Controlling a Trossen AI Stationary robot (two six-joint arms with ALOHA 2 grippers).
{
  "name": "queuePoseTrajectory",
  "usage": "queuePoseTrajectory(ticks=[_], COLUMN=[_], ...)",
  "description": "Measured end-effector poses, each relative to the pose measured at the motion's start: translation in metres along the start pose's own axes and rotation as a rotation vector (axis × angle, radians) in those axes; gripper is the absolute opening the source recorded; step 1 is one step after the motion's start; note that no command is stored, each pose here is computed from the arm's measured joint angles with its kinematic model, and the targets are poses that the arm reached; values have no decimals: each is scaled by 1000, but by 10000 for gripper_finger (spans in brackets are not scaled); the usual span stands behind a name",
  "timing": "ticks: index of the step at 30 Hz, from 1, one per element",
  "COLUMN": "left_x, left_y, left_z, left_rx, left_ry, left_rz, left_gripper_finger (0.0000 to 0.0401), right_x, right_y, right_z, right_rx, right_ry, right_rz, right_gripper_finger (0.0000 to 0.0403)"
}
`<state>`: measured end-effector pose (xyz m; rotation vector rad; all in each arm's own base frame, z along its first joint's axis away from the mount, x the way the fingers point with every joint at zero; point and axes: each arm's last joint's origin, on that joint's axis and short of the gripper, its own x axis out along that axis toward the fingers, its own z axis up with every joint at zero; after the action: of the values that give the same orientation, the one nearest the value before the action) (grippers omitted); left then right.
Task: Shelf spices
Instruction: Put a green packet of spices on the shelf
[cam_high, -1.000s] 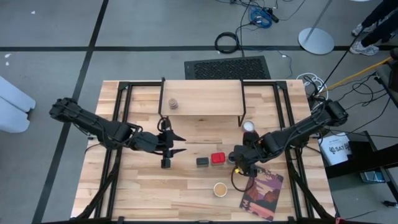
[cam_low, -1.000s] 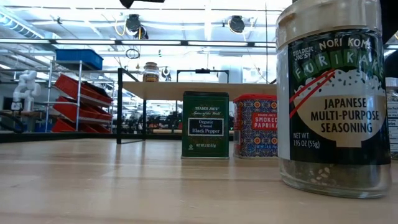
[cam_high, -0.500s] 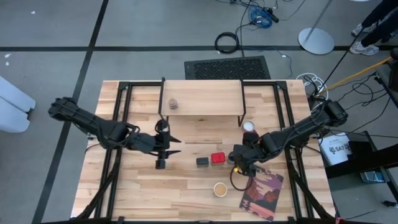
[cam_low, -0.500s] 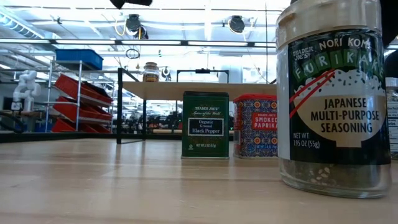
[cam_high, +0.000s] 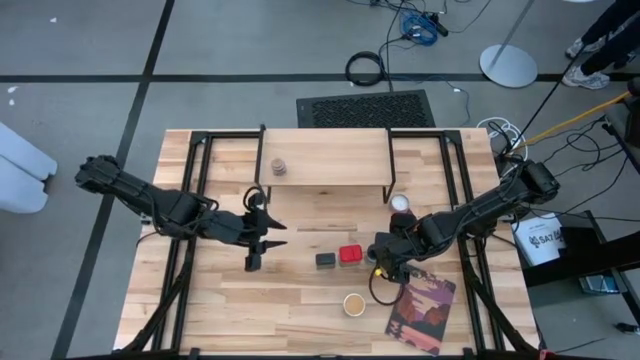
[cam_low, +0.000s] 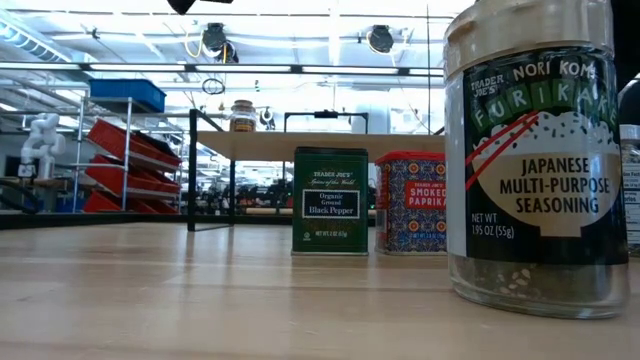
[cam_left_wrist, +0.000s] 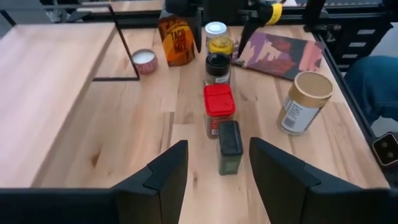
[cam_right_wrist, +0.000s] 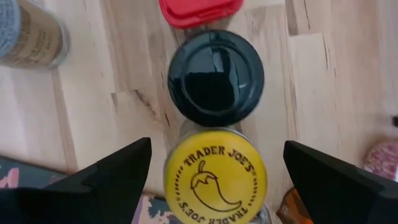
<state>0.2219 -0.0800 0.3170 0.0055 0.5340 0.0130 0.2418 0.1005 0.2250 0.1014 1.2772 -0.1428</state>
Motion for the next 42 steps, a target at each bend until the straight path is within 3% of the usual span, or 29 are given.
queuePoseTrajectory(ticks=[5,9,12,17,21,31,42], left_x=[16,43,64,88,106,138,156], left_y=[-5,-16,-23,-28,-30,-33,-32], left_z=[-4,-12,-15,-25,-30,-46,-61], left_rx=[-39,-25,-26,18,12,-31,7], left_ry=[40,112,108,130,130,169,221], left_rz=[5,-73,-78,3,16,-7,54], left_gripper_finger=[180,188,216,272,295,297,297], right_x=[0,0,0,0,0,0,-1], right_y=[1,1,1,1,1,1,1], right_z=[3,4,4,4,4,2,2], right_rx=[-18,-31,-32,-30,-32,-31,-28], right_ry=[-43,-47,-47,-48,-47,-34,-30], right_rz=[-1,-3,-4,-4,-4,-8,-9], right_gripper_finger=[353,352,352,352,352,352,352])
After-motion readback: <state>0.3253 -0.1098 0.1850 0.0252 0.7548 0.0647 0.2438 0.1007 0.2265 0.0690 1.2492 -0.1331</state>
